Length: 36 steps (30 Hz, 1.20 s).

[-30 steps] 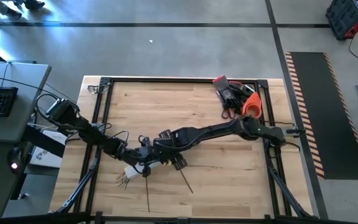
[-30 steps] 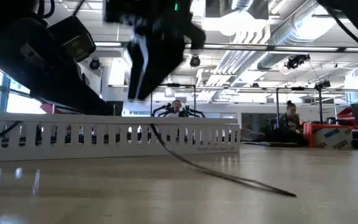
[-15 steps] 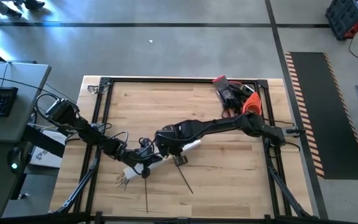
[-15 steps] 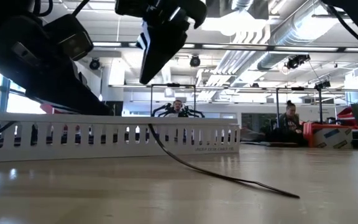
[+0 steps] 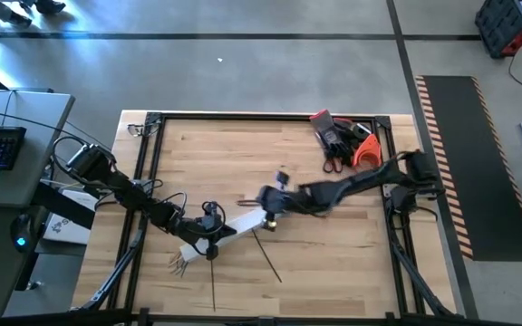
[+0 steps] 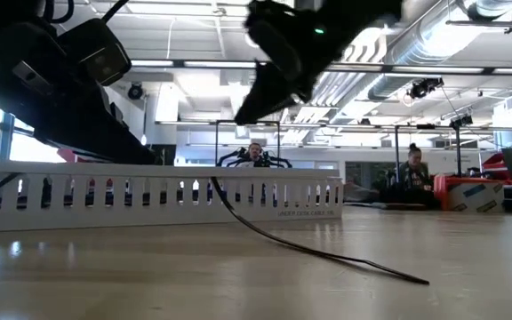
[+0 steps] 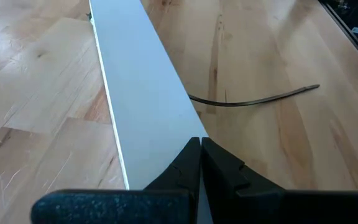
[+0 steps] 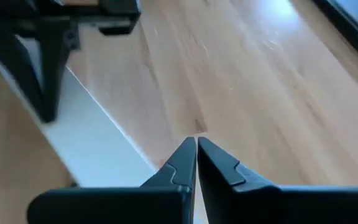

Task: Ziptie cables
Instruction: Close the cable duct

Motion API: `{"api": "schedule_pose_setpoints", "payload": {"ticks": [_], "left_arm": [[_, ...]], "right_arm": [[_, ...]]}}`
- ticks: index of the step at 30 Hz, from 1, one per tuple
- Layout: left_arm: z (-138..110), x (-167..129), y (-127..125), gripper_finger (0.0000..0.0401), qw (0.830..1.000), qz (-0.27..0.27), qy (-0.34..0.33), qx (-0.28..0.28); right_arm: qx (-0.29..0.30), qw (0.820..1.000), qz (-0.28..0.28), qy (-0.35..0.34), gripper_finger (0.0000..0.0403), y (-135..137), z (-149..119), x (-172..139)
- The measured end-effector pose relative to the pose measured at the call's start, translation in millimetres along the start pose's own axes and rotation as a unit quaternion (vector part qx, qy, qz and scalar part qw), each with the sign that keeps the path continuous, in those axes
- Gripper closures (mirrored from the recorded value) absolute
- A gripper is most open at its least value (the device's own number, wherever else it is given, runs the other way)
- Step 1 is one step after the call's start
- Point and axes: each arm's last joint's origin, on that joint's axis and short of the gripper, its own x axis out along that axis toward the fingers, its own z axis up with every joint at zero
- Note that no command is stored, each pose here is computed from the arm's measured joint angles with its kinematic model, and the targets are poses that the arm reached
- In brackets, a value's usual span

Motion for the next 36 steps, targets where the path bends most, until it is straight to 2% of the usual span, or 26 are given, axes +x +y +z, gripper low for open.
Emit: {"api": "schedule_pose_setpoints", "payload": {"ticks": [3, 5, 8, 14, 19, 24, 30, 34, 36], "left_arm": [[1.0, 0.0, -0.5, 0.0401, 1.000, -0.002, -0.005, 0.004], [1.2, 0.0, -0.6, 0.0401, 1.000, -0.003, -0.007, 0.008], [1.3, 0.0, -0.6, 0.0401, 1.000, -0.003, -0.008, 0.008], [1.9, 0.0, -0.3, 0.0401, 1.000, 0.005, -0.014, -0.010], [4.2, 0.7, 0.5, 0.0401, 0.999, 0.008, -0.025, -0.022], [10.1, -1.0, -0.5, 0.0401, 0.999, 0.000, -0.042, -0.026], [40.3, -6.3, -6.5, 0.0401, 0.995, -0.020, -0.092, -0.019], [61.8, -1.6, -3.3, 0.0401, 0.993, -0.035, -0.112, -0.009], [68.2, 4.9, 2.7, 0.0401, 0.993, -0.042, -0.109, -0.002]], "right_arm": [[0.058, 0.996, 0.009, -0.067, 0.0403, 5.6, -24.5, -2.3], [0.094, 0.992, 0.018, -0.083, 0.0403, 5.9, -42.0, 2.6], [0.123, 0.991, 0.001, -0.041, 0.0403, 1.4, -78.3, 16.5], [0.155, 0.988, -0.013, -0.024, 0.0403, 1.6, -107.3, 24.2], [0.124, 0.991, -0.034, -0.037, 0.0403, 7.5, -108.2, 21.9], [0.078, 0.995, -0.034, -0.053, 0.0403, 10.3, -91.2, 11.8], [0.067, 0.990, -0.042, -0.116, 0.0403, -1.5, -56.7, -29.0], [0.058, 0.990, -0.065, -0.110, 0.0403, -12.6, -59.2, -50.7], [0.073, 0.989, -0.064, -0.110, 0.0403, -16.8, -66.3, -56.9]]}}
